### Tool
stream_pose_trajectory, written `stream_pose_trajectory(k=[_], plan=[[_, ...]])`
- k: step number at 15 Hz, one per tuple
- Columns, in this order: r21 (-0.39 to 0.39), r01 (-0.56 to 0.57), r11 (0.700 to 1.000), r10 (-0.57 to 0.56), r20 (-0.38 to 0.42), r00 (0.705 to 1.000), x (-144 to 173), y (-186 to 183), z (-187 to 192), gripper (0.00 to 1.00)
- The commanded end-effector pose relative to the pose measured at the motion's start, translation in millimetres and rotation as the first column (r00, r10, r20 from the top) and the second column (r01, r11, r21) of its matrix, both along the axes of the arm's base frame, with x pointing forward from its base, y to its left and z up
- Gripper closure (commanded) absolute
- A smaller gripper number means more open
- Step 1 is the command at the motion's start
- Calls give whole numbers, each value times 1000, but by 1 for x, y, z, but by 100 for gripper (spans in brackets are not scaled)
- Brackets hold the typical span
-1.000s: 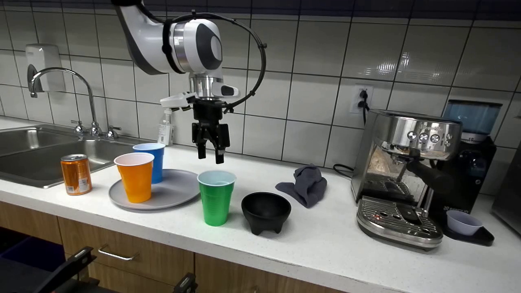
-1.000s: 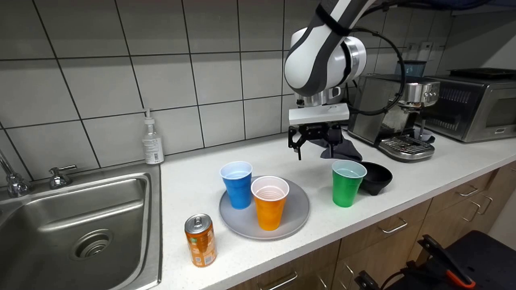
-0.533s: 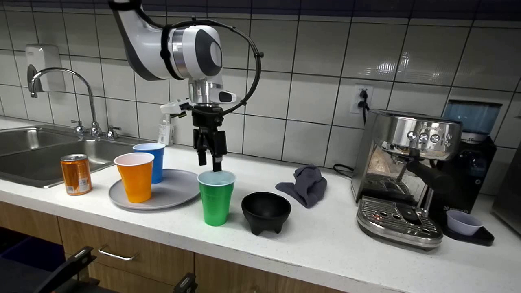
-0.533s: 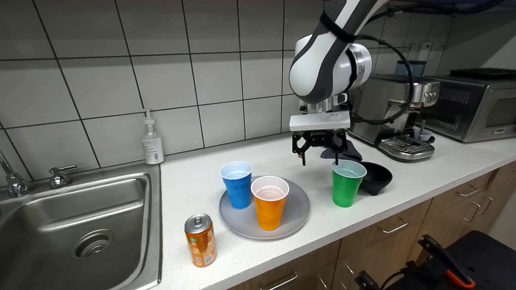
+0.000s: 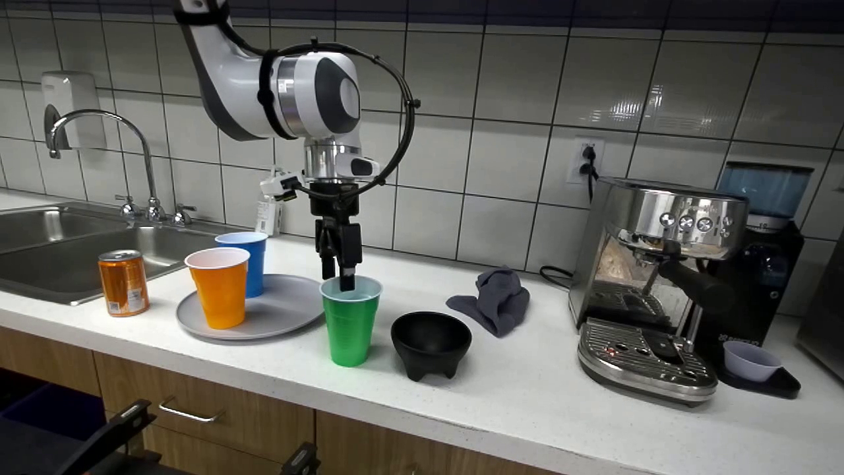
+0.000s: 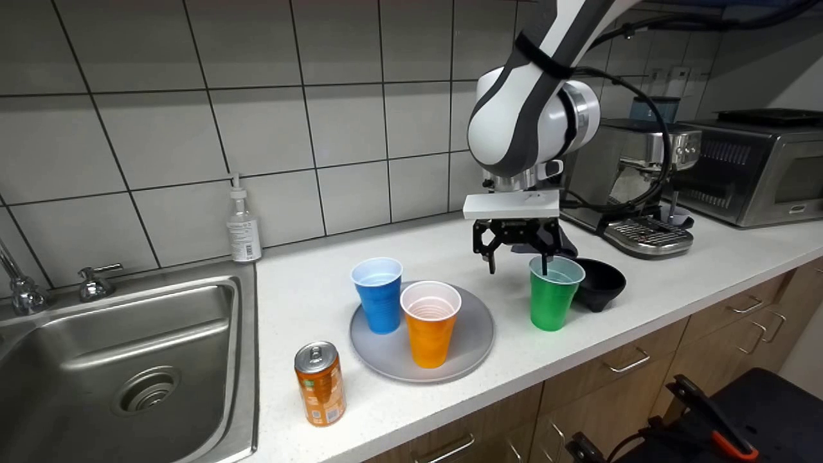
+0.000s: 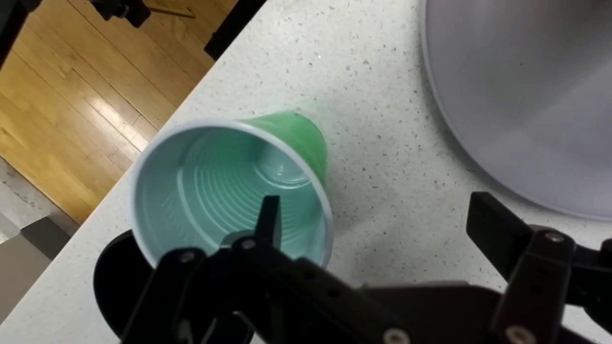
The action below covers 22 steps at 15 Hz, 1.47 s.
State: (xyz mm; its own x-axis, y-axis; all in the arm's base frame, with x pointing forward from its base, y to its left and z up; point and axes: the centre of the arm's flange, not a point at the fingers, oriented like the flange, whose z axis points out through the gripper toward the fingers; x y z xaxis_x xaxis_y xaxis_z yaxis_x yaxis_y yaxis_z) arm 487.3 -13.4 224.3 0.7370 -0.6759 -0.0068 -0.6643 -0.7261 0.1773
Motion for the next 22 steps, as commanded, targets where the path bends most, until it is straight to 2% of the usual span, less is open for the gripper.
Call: stream_pose_trajectory(k=[1, 3, 4, 5, 7, 8, 15, 17, 22], plan=[[-15, 44, 999, -44, 13, 999, -3, -3, -3, 0], [-18, 57, 998, -57, 10, 998, -4, -5, -4, 0], [-19, 64, 998, -64, 9, 998, -4, -6, -5, 4], [-19, 68, 998, -67, 8, 998, -4, -6, -5, 27], [-19, 72, 997, -72, 8, 997, -4, -6, -5, 31], [-20, 72, 997, -72, 8, 997, -3, -6, -5, 37], [-25, 64, 998, -64, 5, 998, -2, -6, -4, 94], [-27, 63, 998, -63, 4, 998, -2, -6, -3, 100], [-39, 50, 998, -50, 15, 999, -2, -4, 5, 99]])
